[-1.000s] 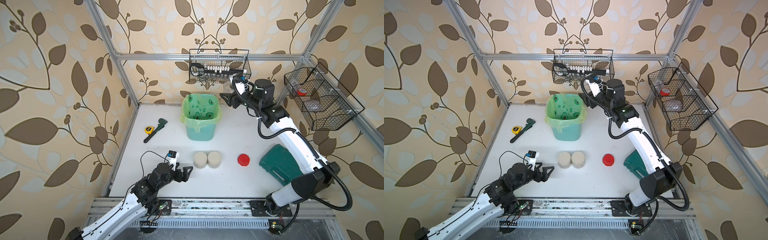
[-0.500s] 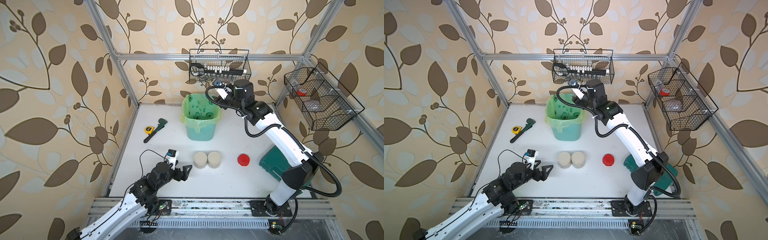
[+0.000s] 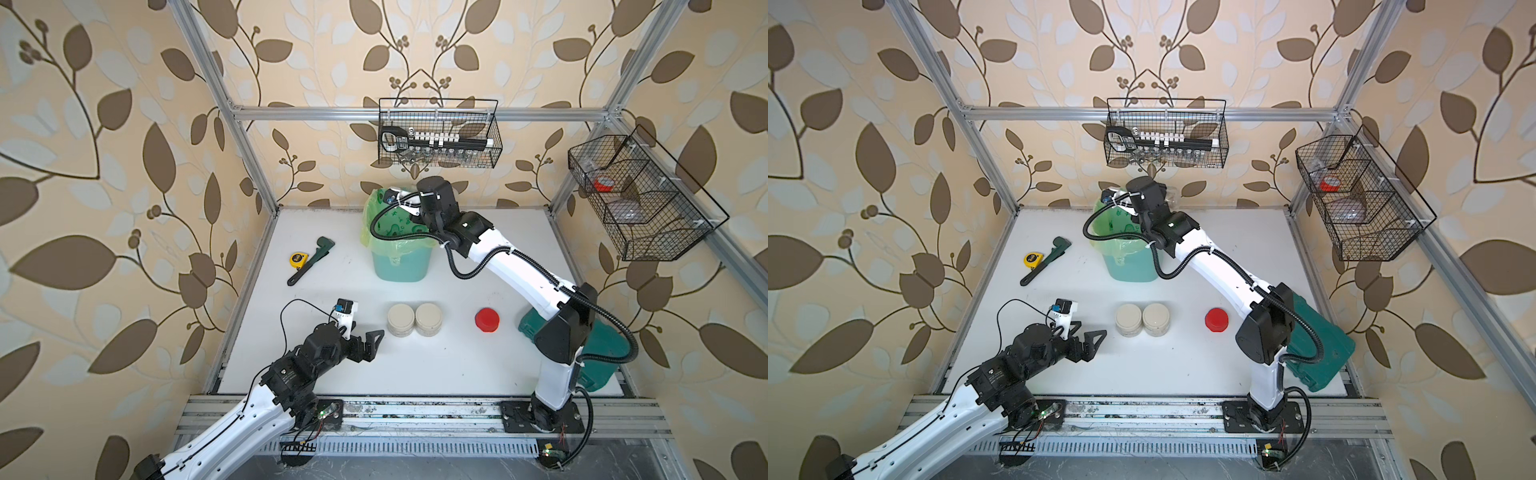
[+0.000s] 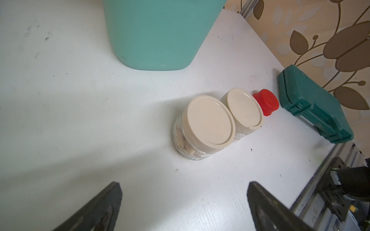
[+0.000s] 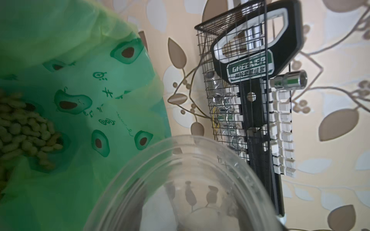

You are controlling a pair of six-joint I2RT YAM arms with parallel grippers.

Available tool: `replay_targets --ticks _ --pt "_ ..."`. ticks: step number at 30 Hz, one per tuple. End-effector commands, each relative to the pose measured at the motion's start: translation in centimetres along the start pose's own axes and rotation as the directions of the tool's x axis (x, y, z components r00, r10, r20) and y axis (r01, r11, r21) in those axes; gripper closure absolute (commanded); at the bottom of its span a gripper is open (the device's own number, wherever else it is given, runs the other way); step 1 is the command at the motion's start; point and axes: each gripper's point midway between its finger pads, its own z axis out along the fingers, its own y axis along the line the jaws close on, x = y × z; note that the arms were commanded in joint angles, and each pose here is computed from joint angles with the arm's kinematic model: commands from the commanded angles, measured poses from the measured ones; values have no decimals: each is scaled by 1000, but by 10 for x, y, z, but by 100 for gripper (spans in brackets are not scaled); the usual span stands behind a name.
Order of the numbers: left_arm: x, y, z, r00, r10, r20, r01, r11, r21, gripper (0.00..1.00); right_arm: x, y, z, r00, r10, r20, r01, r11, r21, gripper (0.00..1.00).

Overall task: Empty moldy peanuts from jars
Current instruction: Pour the moldy peanuts from the jar into the trash bin.

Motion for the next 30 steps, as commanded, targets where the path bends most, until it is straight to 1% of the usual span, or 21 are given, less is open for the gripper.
replay_targets --ticks 1,9,13,16,23,30 --pt "-14 -5 -3 999 18 45 -18 1000 8 1 0 -16 -4 990 -124 -62 130 986 103 100" --pt "-13 -5 -3 999 19 43 -20 1000 12 1 2 -12 4 960 -258 -113 271 956 115 100" --pt "-13 -5 -2 999 19 42 -20 1000 12 1 7 -6 8 932 -331 -146 348 931 111 100" --pt "-13 -6 -2 999 19 42 -20 1000 13 1 12 1 9 897 -408 -172 426 900 88 100" --pt "-13 -6 -2 999 21 39 -21 1000 15 1 12 3 9 845 -498 -195 519 852 74 100" --pt "-13 -6 -3 999 21 41 -22 1000 15 1 9 -2 9 814 -541 -212 569 816 102 100"
